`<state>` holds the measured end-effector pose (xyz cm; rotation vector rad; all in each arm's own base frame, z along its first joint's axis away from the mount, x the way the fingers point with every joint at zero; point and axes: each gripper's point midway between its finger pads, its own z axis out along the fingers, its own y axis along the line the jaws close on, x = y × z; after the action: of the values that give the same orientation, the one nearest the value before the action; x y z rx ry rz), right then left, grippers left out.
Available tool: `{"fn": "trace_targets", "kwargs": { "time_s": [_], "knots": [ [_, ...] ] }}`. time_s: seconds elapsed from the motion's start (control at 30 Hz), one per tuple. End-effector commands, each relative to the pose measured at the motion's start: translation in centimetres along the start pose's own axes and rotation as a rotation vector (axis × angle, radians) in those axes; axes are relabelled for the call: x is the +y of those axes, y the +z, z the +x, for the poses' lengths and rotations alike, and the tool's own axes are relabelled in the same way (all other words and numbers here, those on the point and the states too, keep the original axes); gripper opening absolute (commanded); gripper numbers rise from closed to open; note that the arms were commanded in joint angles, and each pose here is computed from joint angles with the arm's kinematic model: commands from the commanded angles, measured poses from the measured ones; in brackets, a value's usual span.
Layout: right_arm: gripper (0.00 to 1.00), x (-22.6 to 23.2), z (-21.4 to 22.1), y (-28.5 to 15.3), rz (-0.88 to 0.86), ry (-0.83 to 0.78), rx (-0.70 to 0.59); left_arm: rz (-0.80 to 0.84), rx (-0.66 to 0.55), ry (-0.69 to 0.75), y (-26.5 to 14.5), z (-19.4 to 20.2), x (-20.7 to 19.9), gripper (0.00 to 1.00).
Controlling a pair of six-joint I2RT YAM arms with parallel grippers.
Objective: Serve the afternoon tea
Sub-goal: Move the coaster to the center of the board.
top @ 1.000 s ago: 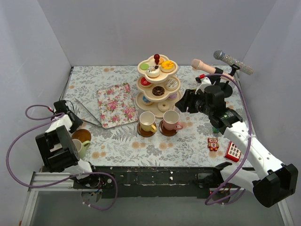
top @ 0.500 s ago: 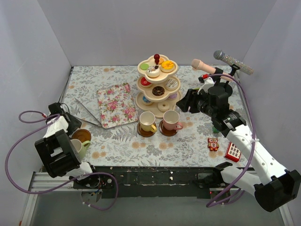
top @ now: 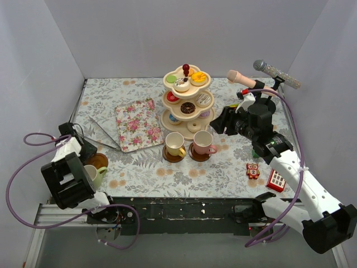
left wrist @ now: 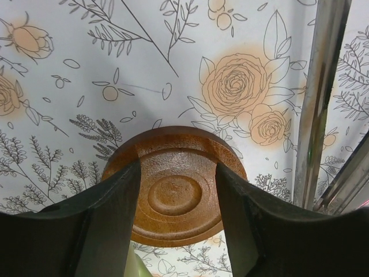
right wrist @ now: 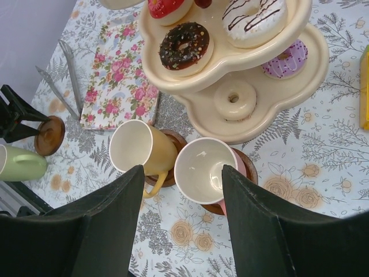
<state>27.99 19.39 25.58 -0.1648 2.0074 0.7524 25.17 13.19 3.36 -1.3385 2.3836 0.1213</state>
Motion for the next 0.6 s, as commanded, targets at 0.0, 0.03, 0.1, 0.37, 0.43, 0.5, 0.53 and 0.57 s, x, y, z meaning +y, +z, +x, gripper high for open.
{"fn": "trace_targets", "kwargs": {
  "time_s": [0.0,0.03,0.1,0.37,0.43,0.5,0.53,0.57],
  "knots": [
    [0.65,0.2,-1.3,-0.3,-0.008,0.002,-0.058,0.029,0.025,0.035,0.1,1.0,-1.1,0.51],
    [0.65,0.2,-1.3,-0.3,-0.008,0.005,-0.062,0.032,0.032,0.054,0.1,1.3,-1.4,0.51],
    [0.65,0.4,-1.3,-0.2,-0.017,0.008,-0.061,0.027,0.060,0.095,0.5,2.4,-2.2,0.50],
    [0.65,0.2,-1.3,0.2,-0.011,0.008,-0.057,0.027,0.129,0.208,1.1,5.5,-4.3,0.48],
    [0.64,0.1,-1.1,0.4,-0.009,0.013,-0.051,0.050,0.139,0.221,1.0,6.1,-4.9,0.47],
    [0.65,0.1,-1.0,0.6,-0.015,0.018,-0.045,0.070,0.163,0.217,1.2,7.0,-5.3,0.48],
    [0.65,0.2,-0.9,0.7,-0.018,0.018,-0.042,0.066,0.168,0.216,1.4,7.3,-5.3,0.47],
    [0.64,0.3,-1.0,0.7,-0.022,0.019,-0.042,0.062,0.181,0.218,1.6,7.8,-5.2,0.47]
  ]
}}
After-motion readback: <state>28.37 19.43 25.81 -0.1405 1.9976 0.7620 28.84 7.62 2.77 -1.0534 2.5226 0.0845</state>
